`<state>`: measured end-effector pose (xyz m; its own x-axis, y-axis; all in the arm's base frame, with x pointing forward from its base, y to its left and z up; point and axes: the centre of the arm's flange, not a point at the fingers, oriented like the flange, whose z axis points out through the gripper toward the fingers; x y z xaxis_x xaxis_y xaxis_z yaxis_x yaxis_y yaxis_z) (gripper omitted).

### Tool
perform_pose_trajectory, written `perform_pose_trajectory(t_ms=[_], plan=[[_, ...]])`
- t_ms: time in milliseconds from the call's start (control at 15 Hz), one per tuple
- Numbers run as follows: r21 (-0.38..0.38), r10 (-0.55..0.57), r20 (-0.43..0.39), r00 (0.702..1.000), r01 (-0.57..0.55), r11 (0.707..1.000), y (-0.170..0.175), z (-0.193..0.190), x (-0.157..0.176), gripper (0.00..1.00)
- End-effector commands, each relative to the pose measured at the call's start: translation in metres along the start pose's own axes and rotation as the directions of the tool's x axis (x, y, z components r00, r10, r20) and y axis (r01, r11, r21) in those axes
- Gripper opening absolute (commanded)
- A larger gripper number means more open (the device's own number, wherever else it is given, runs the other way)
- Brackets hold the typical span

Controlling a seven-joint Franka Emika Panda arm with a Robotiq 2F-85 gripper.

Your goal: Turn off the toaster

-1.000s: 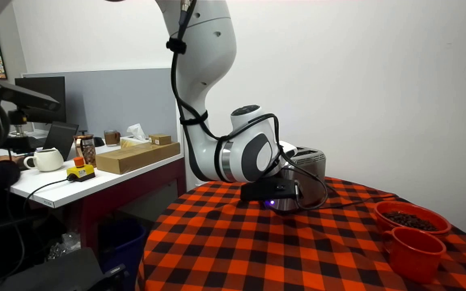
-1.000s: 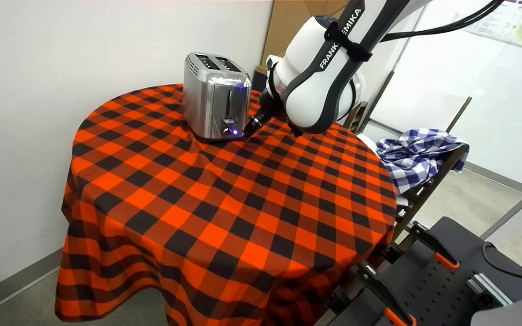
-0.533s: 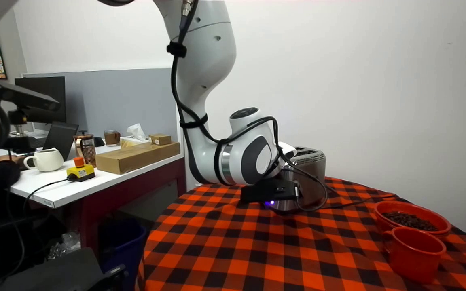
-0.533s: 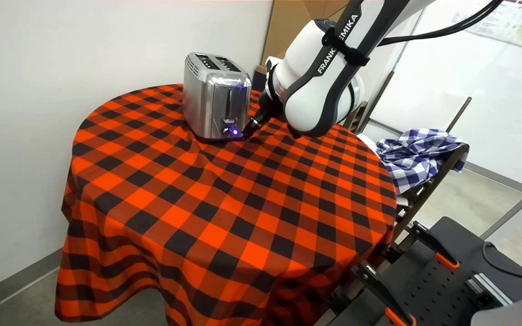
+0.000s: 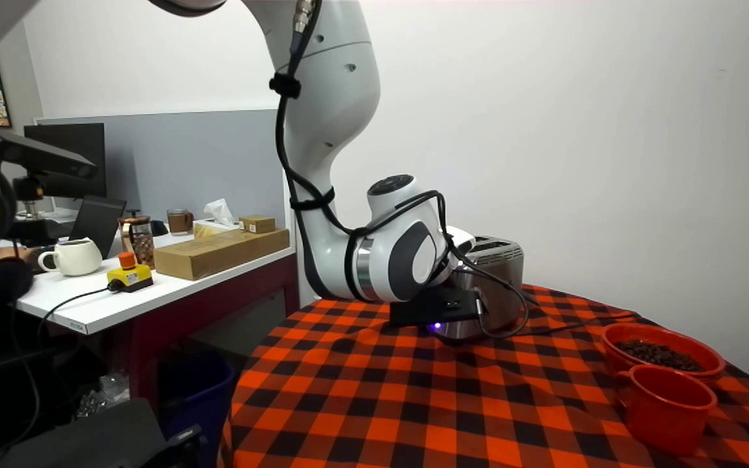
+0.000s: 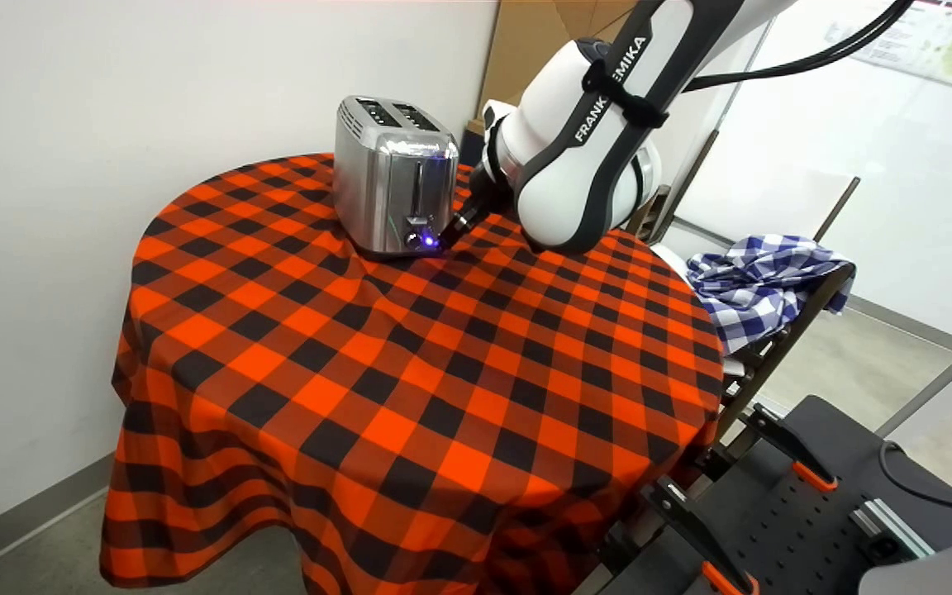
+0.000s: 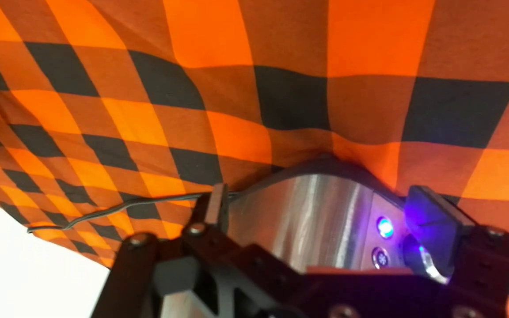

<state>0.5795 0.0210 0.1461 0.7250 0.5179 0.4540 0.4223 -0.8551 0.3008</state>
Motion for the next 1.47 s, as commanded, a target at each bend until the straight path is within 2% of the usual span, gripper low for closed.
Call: perform_pose_trajectory(t_ms=[0,1400], plan=[[-0.021,-0.02,-0.039,0.999,0.019,1.0,-0.001,0.006,0.002,1.0],[-0.053,-0.065,-0.096,0.993,0.06,0.997,0.003,0.014,0.012,1.0]])
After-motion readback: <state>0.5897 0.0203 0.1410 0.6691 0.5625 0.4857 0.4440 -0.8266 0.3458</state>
